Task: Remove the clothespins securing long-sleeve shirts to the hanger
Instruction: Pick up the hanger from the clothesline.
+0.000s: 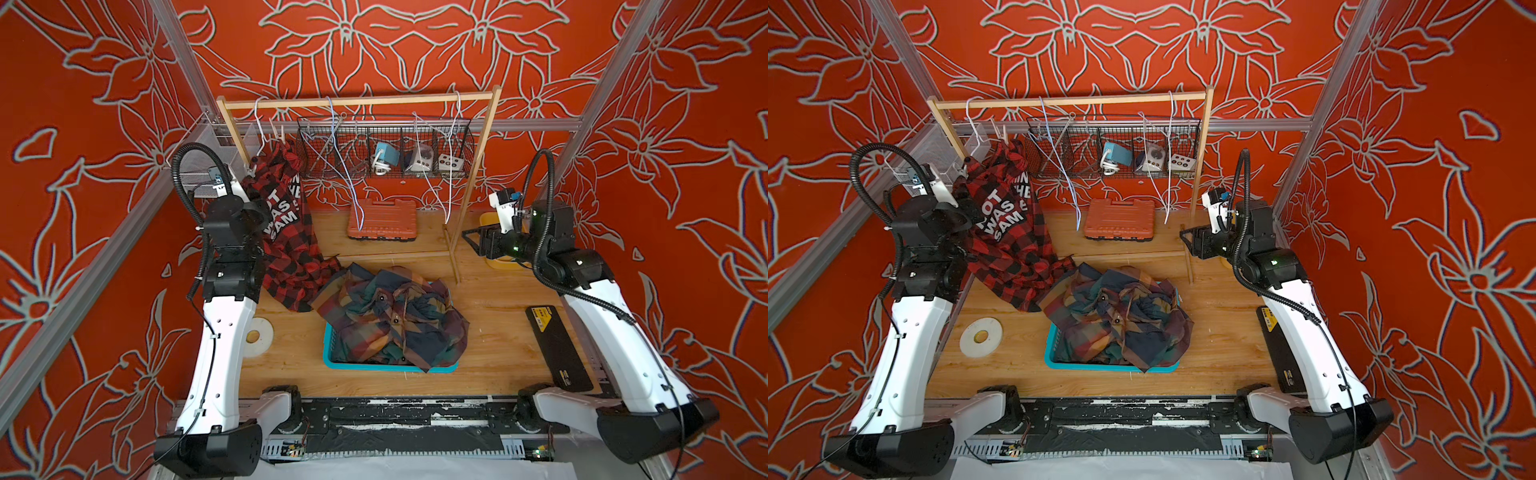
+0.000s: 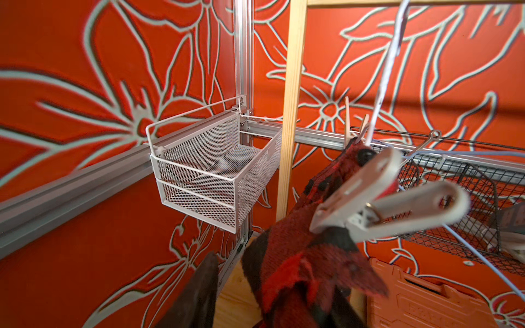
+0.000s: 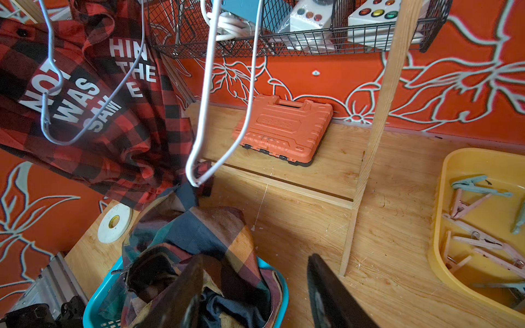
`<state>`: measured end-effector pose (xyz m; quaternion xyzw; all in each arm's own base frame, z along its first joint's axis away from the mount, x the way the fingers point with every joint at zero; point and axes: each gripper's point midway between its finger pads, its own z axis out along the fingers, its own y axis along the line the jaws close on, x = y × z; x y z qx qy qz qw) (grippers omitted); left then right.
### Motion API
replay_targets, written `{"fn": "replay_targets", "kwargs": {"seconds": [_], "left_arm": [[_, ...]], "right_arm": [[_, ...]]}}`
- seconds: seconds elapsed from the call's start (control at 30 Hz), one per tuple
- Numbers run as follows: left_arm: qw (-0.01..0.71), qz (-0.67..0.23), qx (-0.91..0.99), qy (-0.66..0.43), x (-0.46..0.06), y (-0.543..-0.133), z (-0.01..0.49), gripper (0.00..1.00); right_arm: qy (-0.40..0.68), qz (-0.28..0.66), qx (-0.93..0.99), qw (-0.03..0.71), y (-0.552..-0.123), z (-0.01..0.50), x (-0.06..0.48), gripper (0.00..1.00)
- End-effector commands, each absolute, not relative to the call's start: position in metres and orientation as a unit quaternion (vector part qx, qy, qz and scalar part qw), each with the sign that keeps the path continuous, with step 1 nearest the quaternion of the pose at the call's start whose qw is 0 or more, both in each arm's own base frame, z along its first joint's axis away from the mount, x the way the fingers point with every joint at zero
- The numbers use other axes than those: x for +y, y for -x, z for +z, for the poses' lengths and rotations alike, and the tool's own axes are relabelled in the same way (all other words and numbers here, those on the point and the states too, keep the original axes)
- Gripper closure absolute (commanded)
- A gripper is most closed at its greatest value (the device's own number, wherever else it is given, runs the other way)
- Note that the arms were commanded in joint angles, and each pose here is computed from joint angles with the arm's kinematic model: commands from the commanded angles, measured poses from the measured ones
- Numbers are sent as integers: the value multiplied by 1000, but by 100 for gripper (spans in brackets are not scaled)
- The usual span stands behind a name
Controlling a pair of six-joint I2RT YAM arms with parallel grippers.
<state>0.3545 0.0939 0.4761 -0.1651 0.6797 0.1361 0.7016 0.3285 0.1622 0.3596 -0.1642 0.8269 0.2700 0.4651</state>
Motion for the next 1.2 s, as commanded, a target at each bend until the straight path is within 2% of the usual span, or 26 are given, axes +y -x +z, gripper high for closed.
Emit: {"fn": "replay_targets", "kwargs": {"seconds": [0.0,0.3,0.43,0.47,0.6,1.17], "left_arm": [[761,105,619,167,86,-333,525,100],[808,68,565,154,73,-307,555,100],[811,48,567,135,64,-311,555,100],[822,41,553,128,60,-296,564,100],[820,34,561,112,53,-292,559,100],[755,10,655,31,21,-291,439,100]], "right_arm": [[166,278,823,467,-330,359,164,40],[166,280,823,465,-330,357,165,40],[166,283,823,463,-330,355,166,41],[166,282,823,463,-330,355,166,40],[166,280,826,460,-328,352,165,40],[169,279,830,452,-319,345,163,40]]}}
